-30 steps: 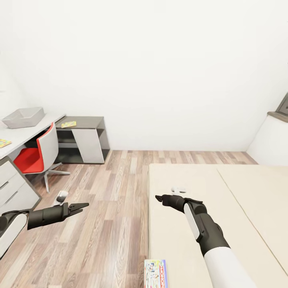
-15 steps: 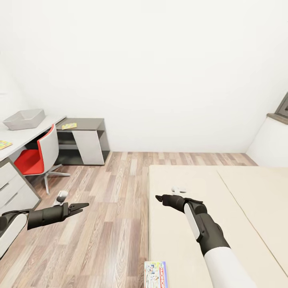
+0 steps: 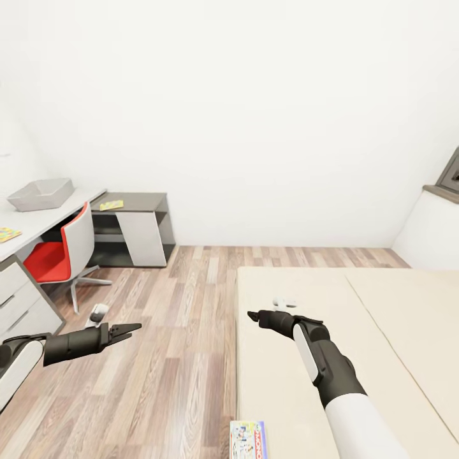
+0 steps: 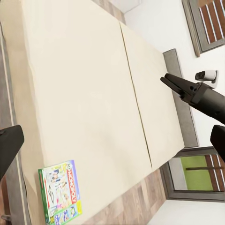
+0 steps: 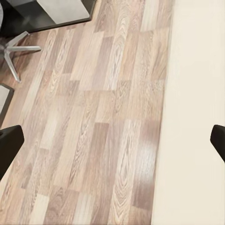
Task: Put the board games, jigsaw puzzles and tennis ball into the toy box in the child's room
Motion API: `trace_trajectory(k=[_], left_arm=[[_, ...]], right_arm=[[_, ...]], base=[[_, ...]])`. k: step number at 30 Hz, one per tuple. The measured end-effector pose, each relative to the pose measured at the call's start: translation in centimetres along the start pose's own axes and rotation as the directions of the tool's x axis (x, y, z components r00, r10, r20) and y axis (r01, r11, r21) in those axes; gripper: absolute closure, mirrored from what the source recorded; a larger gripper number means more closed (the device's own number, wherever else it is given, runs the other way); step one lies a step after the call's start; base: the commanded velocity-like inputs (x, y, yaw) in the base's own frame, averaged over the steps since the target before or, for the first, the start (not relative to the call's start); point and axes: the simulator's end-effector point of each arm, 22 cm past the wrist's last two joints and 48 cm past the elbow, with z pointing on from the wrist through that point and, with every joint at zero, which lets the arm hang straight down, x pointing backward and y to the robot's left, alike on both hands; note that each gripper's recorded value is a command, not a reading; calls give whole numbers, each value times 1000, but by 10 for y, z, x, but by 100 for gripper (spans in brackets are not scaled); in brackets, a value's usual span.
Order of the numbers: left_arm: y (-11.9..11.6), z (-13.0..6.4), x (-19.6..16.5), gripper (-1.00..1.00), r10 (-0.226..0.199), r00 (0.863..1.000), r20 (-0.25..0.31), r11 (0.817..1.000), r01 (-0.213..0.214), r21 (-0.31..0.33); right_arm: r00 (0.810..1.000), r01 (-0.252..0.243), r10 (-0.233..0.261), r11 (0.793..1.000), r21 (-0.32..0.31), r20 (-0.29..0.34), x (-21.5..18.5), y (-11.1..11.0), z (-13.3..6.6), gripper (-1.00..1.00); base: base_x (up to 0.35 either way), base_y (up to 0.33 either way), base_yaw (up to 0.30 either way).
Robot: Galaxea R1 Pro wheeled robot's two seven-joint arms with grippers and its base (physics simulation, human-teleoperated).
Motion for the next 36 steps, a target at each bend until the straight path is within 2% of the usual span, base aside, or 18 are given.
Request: trace_trajectory(k=[24, 36], left_arm=[[-13, -7, -7, -100, 26, 999, 19, 1000, -26, 10], [-14, -8, -7, -100, 27, 999, 20, 1000, -27, 10]], right_arm=[[999, 14, -14, 1000, -5, 31, -16, 8, -11, -100], [999, 3, -3, 1000, -17, 33, -16, 9, -12, -100]], base=[[0, 0, 25], [0, 0, 7]])
